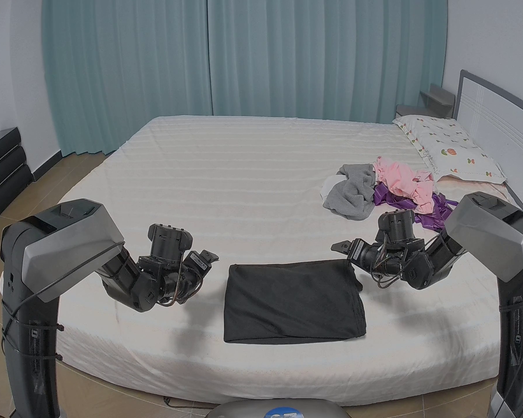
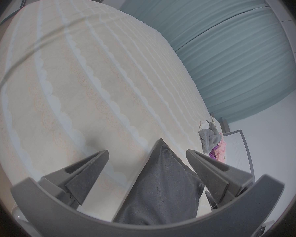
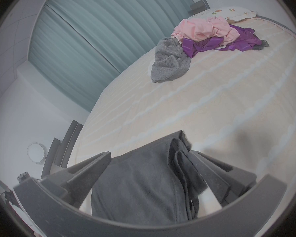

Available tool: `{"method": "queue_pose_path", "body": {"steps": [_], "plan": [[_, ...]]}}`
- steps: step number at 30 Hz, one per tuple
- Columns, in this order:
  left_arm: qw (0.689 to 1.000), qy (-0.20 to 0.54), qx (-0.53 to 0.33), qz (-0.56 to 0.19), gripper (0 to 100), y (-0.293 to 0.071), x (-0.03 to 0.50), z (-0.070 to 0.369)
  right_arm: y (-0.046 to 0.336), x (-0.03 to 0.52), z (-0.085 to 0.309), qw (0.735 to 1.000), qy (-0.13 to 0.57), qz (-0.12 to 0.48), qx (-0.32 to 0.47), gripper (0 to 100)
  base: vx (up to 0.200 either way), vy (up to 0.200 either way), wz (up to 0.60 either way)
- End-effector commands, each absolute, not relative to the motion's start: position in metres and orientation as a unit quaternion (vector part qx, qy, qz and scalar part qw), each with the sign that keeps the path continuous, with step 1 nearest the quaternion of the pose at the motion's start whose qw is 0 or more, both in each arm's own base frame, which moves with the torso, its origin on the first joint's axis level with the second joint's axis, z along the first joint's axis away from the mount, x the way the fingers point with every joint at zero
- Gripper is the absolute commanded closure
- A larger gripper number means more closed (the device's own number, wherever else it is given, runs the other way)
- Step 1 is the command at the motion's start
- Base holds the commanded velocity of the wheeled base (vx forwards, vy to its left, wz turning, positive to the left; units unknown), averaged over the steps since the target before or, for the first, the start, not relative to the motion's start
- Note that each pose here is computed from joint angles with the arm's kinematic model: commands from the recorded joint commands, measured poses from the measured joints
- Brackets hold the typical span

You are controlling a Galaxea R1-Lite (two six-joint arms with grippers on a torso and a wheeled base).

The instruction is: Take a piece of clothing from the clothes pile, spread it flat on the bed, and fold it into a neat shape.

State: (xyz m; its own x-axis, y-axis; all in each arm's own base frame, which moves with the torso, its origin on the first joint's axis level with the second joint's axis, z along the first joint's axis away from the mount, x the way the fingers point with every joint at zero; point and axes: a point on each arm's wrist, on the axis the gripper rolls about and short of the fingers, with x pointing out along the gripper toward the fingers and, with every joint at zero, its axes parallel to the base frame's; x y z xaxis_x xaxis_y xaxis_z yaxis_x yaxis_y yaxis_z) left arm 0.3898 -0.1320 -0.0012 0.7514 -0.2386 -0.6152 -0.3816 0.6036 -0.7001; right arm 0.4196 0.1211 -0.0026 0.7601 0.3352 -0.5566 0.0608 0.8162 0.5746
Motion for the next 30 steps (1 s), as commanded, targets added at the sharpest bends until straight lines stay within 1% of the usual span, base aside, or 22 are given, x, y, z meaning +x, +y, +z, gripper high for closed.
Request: {"method": "queue_pose_path", "body": {"steps": [1,7,8,13,15,19,25,30], "plan": [[0.824,0.349,-0.443,0.044,0,-0.132,0.390,-0.001,0.128,0.437,-0.023,0.888,0.351,0.064,0.290,0,0.000,0.000,0.00],[0.825,0.349,-0.442,0.043,0,-0.132,0.390,-0.001,0.132,0.448,-0.028,0.885,0.361,0.059,0.289,0,0.000,0.000,0.00],[0.825,0.349,-0.442,0.043,0,-0.132,0.390,-0.001,0.133,0.449,-0.028,0.885,0.360,0.060,0.289,100,0.000,0.000,0.00],[0.825,0.349,-0.442,0.043,0,-0.132,0.390,-0.001,0.137,0.454,-0.033,0.887,0.358,0.058,0.287,100,0.000,0.000,0.00],[0.825,0.349,-0.442,0.043,0,-0.132,0.390,-0.001,0.137,0.457,-0.032,0.892,0.350,0.046,0.282,100,0.000,0.000,0.00],[0.825,0.349,-0.442,0.044,0,-0.132,0.390,-0.001,0.129,0.463,-0.025,0.893,0.351,0.025,0.282,100,0.000,0.000,0.00],[0.827,0.350,-0.438,0.043,0,-0.132,0.390,-0.003,0.114,0.466,-0.031,0.892,0.352,0.004,0.284,100,0.000,0.000,0.00],[0.827,0.350,-0.438,0.043,0,-0.132,0.390,-0.003,0.112,0.467,-0.033,0.892,0.352,0.003,0.285,100,0.000,0.000,0.00]]}}
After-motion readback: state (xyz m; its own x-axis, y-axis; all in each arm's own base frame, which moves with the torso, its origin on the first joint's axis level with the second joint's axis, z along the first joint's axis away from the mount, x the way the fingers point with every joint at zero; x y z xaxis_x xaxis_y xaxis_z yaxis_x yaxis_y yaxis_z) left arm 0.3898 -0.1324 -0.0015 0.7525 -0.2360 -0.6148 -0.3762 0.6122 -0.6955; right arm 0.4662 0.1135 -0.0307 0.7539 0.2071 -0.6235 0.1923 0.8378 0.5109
